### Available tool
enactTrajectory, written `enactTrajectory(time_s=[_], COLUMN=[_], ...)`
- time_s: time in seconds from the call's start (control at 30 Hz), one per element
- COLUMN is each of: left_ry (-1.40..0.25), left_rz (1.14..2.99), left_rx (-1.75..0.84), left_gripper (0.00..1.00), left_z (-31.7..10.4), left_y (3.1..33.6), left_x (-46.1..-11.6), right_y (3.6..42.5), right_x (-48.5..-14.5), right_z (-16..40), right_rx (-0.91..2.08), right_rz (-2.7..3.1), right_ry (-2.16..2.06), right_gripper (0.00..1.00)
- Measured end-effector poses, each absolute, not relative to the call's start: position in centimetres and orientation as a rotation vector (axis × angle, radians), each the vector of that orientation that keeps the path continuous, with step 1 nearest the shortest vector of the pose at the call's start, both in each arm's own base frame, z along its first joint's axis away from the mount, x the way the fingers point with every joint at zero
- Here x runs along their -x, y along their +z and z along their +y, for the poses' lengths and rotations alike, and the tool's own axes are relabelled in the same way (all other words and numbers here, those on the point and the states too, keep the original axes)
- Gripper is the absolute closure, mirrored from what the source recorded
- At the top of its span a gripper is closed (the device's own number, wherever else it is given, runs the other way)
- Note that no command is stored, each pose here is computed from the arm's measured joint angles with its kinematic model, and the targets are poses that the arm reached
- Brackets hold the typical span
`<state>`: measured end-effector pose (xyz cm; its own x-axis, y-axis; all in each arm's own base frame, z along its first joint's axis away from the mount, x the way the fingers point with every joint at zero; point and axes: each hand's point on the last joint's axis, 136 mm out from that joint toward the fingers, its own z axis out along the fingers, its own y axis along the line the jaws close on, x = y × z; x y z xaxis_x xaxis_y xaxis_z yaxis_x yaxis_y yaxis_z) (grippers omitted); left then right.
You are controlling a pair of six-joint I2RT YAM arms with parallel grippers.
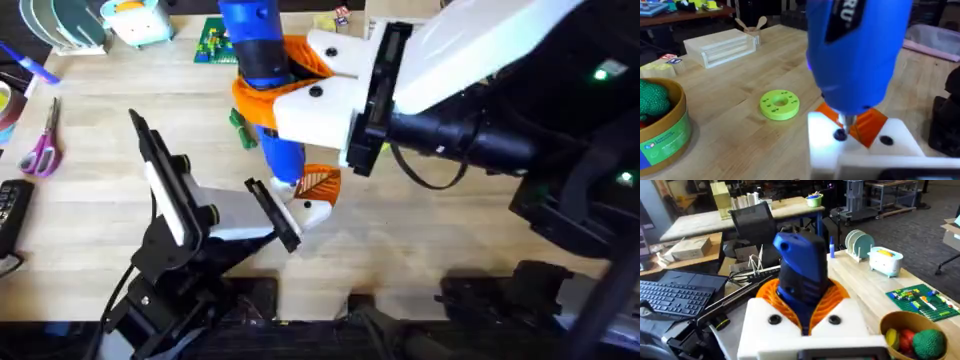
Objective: Pick up the gripper from the table and insert it into the empty holder that is missing its gripper. Then pick up a screw, insert it into the mounting hole, and use the screwdriver to tighten it. Finally, clean up the table by picking up the vegetable and placing it into the bucket.
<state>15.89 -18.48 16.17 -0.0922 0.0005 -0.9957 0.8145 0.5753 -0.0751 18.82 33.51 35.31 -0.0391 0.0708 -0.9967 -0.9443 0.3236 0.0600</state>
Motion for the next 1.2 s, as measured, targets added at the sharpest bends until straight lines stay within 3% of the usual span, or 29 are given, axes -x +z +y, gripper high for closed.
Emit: enactTrajectory(time_s=[1.2], left_ry=[-0.79], left_rz=[1.522], left_rx=[-0.721], left_gripper=[0.991], left_z=[-18.5], left_y=[16.2], left_x=[-15.9], right_y=[36.2], right_x=[-19.3], right_z=[33.2], right_rx=[0.889], right_rz=[1.289], right_ry=[0.993], right_gripper=[0.966])
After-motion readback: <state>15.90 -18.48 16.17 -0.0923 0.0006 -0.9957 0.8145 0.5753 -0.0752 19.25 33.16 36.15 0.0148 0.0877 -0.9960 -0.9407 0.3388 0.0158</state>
